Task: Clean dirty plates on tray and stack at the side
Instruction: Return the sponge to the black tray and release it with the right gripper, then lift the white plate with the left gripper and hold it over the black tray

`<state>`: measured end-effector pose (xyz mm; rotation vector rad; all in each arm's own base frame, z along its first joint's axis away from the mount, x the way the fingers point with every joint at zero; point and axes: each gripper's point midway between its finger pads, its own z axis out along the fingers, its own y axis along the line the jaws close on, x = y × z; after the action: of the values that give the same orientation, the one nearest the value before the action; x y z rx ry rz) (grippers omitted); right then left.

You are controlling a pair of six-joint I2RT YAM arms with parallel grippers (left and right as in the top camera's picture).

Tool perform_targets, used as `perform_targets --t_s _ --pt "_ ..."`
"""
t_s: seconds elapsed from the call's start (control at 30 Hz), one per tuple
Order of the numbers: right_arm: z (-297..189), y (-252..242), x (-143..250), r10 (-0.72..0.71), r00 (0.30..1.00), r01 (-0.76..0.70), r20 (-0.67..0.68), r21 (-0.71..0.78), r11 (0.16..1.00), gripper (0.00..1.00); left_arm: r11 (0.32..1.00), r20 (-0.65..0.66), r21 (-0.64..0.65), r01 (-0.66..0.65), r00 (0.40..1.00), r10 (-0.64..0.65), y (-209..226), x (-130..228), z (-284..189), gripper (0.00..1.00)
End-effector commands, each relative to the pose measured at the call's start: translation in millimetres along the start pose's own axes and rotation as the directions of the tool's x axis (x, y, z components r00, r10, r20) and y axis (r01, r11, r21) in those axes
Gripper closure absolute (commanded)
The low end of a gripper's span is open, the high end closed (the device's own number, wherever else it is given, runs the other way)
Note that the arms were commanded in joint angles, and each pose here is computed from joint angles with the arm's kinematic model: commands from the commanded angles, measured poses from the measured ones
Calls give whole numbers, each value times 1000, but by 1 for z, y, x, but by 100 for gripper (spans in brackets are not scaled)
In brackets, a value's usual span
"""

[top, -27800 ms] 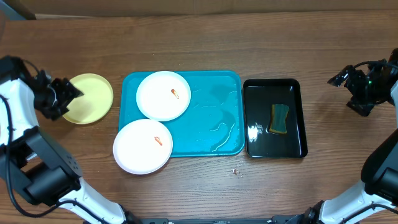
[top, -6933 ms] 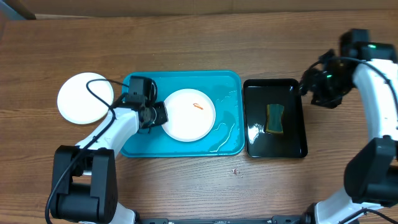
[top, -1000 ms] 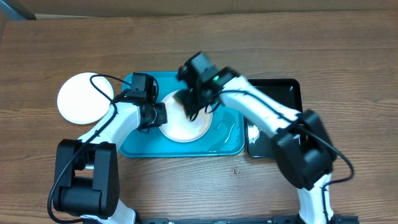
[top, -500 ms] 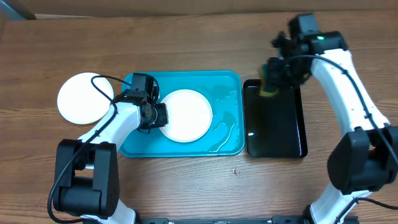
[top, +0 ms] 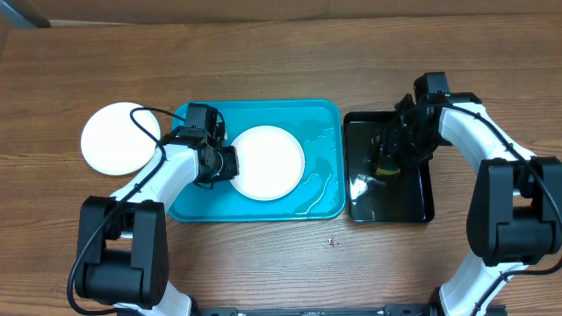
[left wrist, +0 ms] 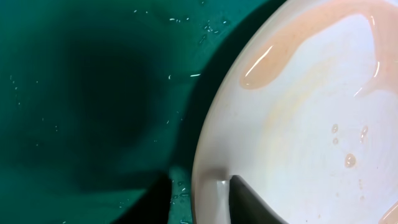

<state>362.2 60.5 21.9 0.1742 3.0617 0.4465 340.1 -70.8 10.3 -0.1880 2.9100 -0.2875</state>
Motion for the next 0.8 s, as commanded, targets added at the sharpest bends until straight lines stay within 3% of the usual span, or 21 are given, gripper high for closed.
perform_targets --t_s 0.0,0.1,0.2,0.27,0.4,0.53,0.77 --pt "-30 5 -20 87 995 -86 50 -17 996 16 1000 -22 13 1 1000 -1 -4 6 4 57" --pt "-79 -1 -47 137 984 -135 115 -29 990 13 1000 -41 11 21 999 -21 -3 11 4 63" --pt "-110 -17 -59 187 970 -183 157 -36 982 4 1000 -54 7 22 998 -21 -3 14 4 73" --pt "-119 -30 -61 222 961 -219 166 -37 975 0 1000 -52 9 17 999 -16 -5 14 4 86" --pt "-123 -51 -62 268 947 -266 178 -38 963 0 1000 -18 18 12 1000 -12 -7 3 0 96" --pt "-126 -60 -62 290 939 -287 185 -40 957 0 1000 13 7 16 1000 -16 -13 -22 -27 96" --pt "-127 -61 -64 290 938 -287 193 -42 957 0 1000 156 -17 -14 988 17 -44 -91 -128 96"
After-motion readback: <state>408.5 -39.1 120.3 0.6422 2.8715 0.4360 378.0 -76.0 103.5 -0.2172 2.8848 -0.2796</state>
